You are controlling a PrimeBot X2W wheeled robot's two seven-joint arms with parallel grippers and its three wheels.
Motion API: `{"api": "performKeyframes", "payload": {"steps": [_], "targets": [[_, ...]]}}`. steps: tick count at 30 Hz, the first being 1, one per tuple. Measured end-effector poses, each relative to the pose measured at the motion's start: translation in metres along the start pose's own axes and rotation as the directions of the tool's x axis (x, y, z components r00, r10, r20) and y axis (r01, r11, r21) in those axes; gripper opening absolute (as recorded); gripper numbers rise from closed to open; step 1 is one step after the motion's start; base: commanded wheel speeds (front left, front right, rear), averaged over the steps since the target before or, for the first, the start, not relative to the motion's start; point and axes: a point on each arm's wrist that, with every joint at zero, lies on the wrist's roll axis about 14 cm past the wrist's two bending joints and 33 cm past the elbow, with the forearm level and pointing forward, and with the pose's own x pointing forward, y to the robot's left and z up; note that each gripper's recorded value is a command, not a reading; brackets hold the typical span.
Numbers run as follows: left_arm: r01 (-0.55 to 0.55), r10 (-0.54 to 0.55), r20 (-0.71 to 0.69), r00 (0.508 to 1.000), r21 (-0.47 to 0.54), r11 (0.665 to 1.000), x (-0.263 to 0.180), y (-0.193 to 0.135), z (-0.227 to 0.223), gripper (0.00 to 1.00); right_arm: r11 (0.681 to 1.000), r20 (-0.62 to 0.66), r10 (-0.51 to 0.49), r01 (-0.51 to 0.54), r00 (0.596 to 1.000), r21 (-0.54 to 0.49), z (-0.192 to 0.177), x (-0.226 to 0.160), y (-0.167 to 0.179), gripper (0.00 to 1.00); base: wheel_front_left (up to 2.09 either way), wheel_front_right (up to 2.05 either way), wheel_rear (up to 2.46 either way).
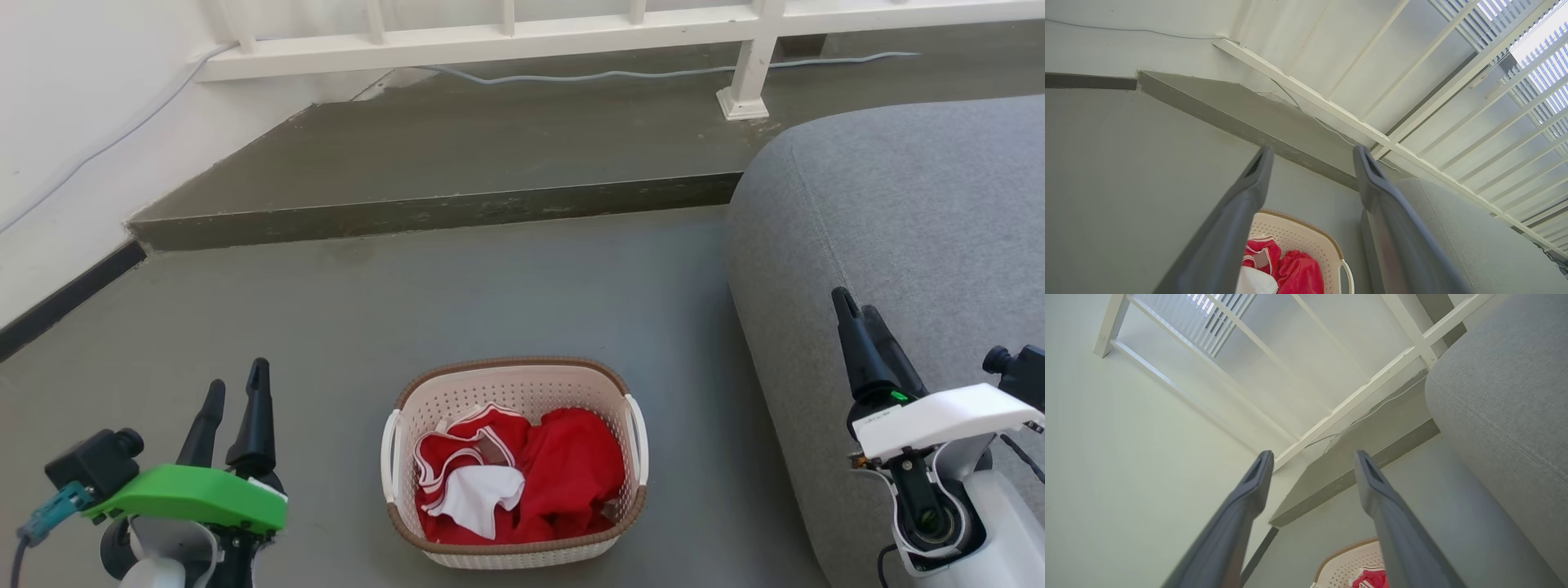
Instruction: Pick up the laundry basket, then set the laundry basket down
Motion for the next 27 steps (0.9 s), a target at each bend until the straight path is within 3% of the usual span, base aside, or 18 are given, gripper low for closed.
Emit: {"api": "performKeyframes", "payload": {"steps": [14, 27], "targets": [[0.049, -0.054, 0.016, 0.998, 0.211, 0.976, 0.002, -0.018, -0.002, 1.0, 0.974, 0.005, 0.035, -0.033, 0.999, -0.222, -0.002, 0.001, 0.012, 1.0, 0.0, 0.0, 0.0], [0.103, -0.13, 0.044, 0.99, 0.39, 0.915, 0.006, -0.037, 0.002, 1.0, 0.912, 0.028, 0.096, -0.077, 0.995, -0.402, 0.0, 0.004, 0.026, 1.0, 0.0, 0.0, 0.0]]}}
